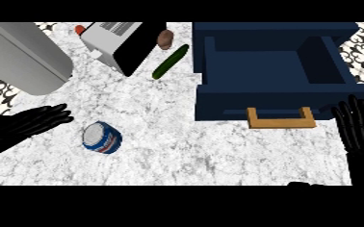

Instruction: Pick up the can, place it into the drawer and close the drawer

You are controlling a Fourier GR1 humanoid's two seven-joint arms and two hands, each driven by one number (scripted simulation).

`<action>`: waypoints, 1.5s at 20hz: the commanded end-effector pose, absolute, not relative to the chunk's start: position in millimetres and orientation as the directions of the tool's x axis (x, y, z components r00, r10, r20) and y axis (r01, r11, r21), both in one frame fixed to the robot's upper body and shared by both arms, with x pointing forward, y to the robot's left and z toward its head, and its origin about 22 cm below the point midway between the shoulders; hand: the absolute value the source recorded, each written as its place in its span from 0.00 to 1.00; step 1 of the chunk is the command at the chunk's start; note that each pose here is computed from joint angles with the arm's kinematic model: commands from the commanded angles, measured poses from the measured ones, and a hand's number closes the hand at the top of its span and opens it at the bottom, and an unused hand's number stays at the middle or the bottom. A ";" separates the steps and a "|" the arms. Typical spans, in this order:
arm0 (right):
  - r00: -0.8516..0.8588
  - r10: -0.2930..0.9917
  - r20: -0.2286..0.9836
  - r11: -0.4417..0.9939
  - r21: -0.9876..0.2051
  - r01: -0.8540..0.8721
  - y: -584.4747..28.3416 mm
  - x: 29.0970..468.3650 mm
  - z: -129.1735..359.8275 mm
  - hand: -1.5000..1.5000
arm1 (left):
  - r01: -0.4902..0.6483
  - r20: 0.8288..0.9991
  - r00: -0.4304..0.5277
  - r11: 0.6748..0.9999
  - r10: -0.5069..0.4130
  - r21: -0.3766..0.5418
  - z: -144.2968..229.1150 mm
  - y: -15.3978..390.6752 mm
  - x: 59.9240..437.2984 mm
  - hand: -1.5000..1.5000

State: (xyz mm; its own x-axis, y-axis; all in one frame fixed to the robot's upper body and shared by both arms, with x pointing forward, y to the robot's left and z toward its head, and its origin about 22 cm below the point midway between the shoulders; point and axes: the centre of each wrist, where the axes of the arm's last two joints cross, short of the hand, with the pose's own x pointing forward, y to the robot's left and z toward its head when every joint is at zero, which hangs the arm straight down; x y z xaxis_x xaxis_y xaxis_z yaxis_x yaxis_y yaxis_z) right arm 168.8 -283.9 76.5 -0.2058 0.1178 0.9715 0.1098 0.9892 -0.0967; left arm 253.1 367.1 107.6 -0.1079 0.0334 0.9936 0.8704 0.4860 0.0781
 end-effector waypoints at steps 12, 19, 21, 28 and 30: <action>-0.206 0.136 0.969 0.987 -0.115 0.111 -294.6 162.6 76.4 0.00 | 0.888 0.998 -0.063 0.457 0.020 0.047 46.0 347.6 264.6 0.00; -0.200 0.121 0.972 0.991 -0.105 0.087 -291.7 163.1 68.3 0.00 | 0.870 0.996 -0.084 0.486 -0.012 0.079 31.3 335.9 275.0 0.00; -0.218 0.118 0.969 0.988 -0.093 0.124 -297.3 168.1 74.0 0.00 | 0.862 0.998 -0.070 0.503 0.004 0.058 30.5 371.0 272.6 0.00; -0.219 0.124 0.968 0.989 -0.103 0.104 -301.8 166.0 78.0 0.00 | 0.848 0.997 -0.069 0.524 -0.034 0.077 10.7 373.1 269.9 0.00; -0.232 0.125 0.965 0.989 -0.101 0.110 -294.9 171.7 68.3 0.00 | 0.840 0.997 -0.073 0.538 -0.030 0.077 18.4 372.3 298.7 0.00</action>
